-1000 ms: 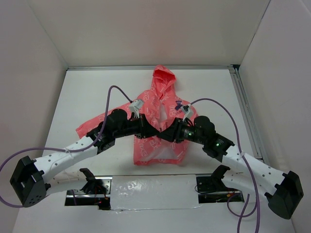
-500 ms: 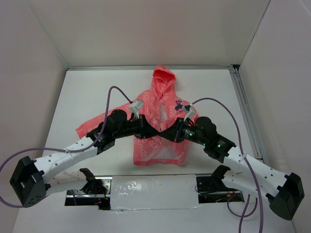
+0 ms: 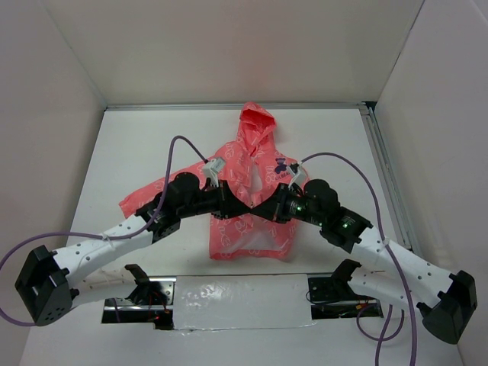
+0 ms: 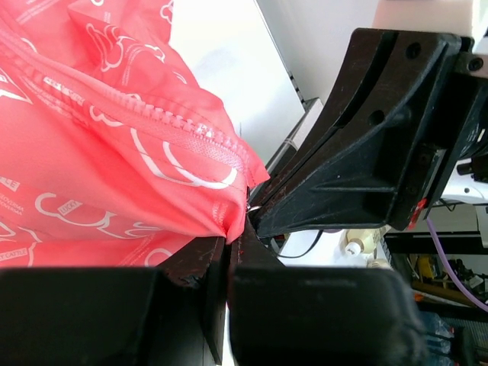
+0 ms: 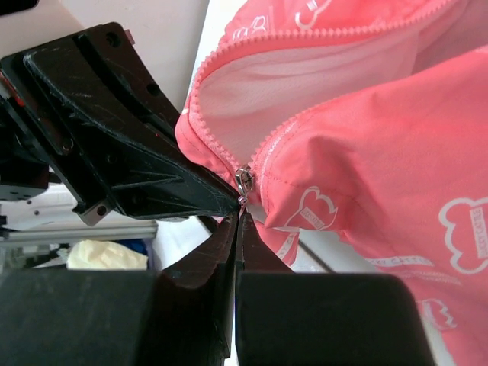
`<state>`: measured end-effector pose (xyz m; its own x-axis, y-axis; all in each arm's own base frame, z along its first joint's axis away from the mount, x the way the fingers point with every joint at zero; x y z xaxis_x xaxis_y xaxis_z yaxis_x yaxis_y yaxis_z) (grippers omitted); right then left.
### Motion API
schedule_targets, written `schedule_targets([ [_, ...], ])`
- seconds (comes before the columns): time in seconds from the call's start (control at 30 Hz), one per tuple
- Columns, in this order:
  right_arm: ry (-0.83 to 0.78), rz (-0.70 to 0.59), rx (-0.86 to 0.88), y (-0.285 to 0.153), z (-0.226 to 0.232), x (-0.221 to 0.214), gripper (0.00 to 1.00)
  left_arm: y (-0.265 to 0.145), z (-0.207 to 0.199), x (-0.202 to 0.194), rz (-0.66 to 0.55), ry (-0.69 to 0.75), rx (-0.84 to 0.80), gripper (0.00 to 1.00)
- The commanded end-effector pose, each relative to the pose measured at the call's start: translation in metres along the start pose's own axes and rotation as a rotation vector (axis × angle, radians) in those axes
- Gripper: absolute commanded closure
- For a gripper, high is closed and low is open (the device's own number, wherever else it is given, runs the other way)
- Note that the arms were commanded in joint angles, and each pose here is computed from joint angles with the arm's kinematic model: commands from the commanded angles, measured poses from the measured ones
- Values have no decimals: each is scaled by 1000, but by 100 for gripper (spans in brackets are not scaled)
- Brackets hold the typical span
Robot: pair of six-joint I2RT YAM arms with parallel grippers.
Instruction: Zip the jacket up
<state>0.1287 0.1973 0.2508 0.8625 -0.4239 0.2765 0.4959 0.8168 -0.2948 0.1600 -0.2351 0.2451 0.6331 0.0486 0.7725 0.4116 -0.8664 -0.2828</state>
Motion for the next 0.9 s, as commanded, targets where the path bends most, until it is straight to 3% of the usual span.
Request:
schedule_targets([
  [0.0,55,1,103,-16,40,9,100,-2,8,-11,25,9,35,100],
  [0.2,130,14,111,-20,46,20,100,-5,10,-16,40,30,29,100],
  [0.3,126,-52,14,-23,41,29,100,-8,11,-18,42,46,38,100],
  [0.43,81,-45,-81,-21,27,29,100,-12,8,-19,31,77,9,100],
  [0.63,86,32,35,-6,33,27,100,-9,8,-23,67,103,-37,100],
  [0.8,113,-66,85,-2,59,45,100,-4,17,-39,156,58,2,100],
  [0.87,115,-182,43,0,67,58,100,-3,18,-50,210,48,-1,100],
])
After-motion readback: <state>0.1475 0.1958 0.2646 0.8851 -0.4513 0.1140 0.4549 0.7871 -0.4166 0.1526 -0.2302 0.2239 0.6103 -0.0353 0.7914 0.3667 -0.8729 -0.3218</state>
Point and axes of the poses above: each gripper's point midway between its finger pads, its own y axis out along the fingers, its own z axis along the line the jaws close on, x = y × z, the point moved 9 cm from there along -y, back along the fingers, and after that the axes turned 15 degrees about y, right-handed, at the moved point
